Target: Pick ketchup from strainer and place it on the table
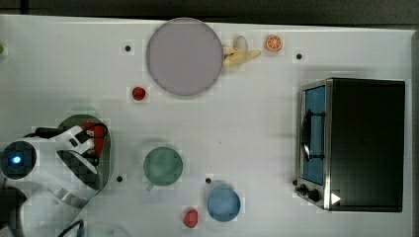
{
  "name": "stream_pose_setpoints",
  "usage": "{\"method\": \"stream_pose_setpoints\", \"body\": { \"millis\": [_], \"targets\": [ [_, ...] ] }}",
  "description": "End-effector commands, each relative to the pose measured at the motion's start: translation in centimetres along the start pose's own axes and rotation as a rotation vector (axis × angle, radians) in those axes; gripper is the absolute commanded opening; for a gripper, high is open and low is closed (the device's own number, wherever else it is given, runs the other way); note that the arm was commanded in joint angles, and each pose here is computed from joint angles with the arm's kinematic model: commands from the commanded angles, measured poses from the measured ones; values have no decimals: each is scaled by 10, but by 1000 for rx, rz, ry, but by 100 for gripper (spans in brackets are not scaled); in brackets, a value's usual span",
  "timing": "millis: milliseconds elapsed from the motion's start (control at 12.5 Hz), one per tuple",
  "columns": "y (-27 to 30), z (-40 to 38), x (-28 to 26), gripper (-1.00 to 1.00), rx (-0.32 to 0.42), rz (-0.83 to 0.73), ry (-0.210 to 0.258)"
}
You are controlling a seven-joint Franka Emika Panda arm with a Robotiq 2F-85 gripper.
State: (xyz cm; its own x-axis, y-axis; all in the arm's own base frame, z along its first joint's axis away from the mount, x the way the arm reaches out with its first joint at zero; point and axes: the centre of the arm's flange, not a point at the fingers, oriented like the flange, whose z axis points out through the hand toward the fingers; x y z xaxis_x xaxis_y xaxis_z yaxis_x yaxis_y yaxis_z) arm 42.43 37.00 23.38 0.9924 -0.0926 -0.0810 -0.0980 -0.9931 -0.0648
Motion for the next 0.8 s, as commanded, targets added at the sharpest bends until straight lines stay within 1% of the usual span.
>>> {"method": "stream_pose_setpoints", "body": {
  "millis": [80,320,480,640,720,800],
  "targets": [
    [-8,-86,8,13,21,46,75],
    [9,-132,20,13,23,10,33],
    [25,-158,31,13,20,-9,14],
    [51,-183,47,13,-9,-3,14],
    [67,-195,55,13,-23,-6,19],
    [84,-208,65,13,-30,-17,33]
  ]
}}
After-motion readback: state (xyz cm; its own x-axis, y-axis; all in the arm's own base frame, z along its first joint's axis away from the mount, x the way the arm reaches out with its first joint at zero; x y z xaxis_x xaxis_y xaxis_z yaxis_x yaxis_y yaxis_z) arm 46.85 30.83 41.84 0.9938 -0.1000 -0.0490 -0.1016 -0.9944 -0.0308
